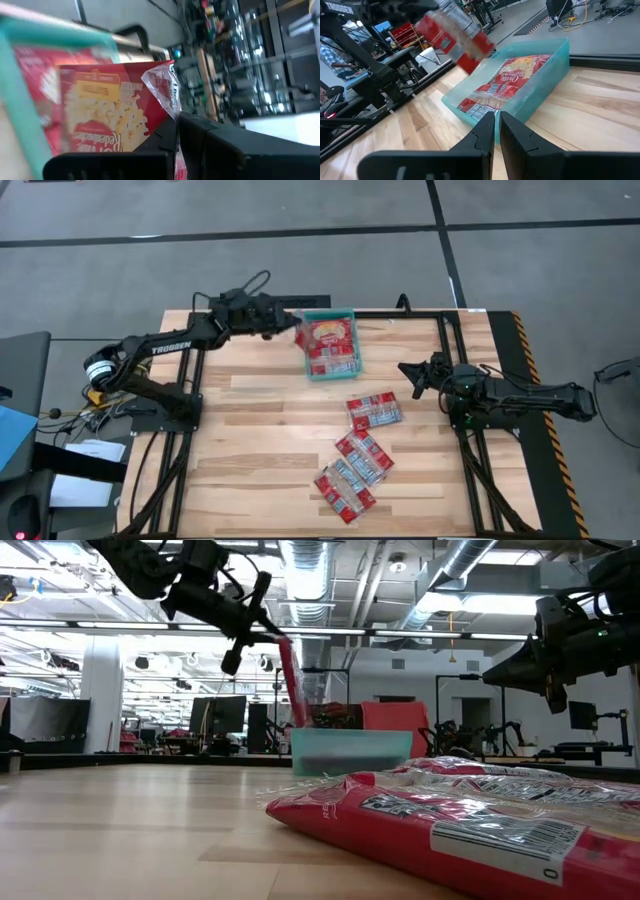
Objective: Sort popcorn bags into baskets
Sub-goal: Put the red popcorn bag into the green bin
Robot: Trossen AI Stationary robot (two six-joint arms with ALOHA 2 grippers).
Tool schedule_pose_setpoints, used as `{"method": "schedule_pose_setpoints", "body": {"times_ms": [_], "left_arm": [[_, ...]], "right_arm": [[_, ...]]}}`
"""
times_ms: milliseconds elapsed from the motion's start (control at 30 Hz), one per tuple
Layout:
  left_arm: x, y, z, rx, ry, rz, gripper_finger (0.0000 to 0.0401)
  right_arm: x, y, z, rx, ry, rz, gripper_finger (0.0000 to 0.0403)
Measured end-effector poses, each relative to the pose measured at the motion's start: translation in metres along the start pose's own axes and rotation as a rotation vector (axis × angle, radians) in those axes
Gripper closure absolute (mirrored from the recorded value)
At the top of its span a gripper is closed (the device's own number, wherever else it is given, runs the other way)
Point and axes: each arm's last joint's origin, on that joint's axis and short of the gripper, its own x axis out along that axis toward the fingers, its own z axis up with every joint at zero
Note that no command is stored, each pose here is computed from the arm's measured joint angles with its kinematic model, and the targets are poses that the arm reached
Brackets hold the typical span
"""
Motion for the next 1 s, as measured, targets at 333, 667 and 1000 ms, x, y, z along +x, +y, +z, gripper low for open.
{"method": "schedule_pose_setpoints", "body": {"times_ms": [333,667,1000], "left_arm": [[0.008,-0.001,0.026,-0.007,-0.081,-0.02,0.0401],[0.071,-0.004,0.043,0.014,0.031,-0.057,0.0401],[0.126,0.018,0.042,-0.024,0.104,-0.052,0.0401]], "right_arm": [[0.0,0.0,0.0,-0.003,-0.001,-0.002,0.0349],[0.0,0.0,0.0,-0.019,-0.001,-0.002,0.0349],[0.0,0.0,0.0,-0.019,-0.001,-0.001,0.0349]]}}
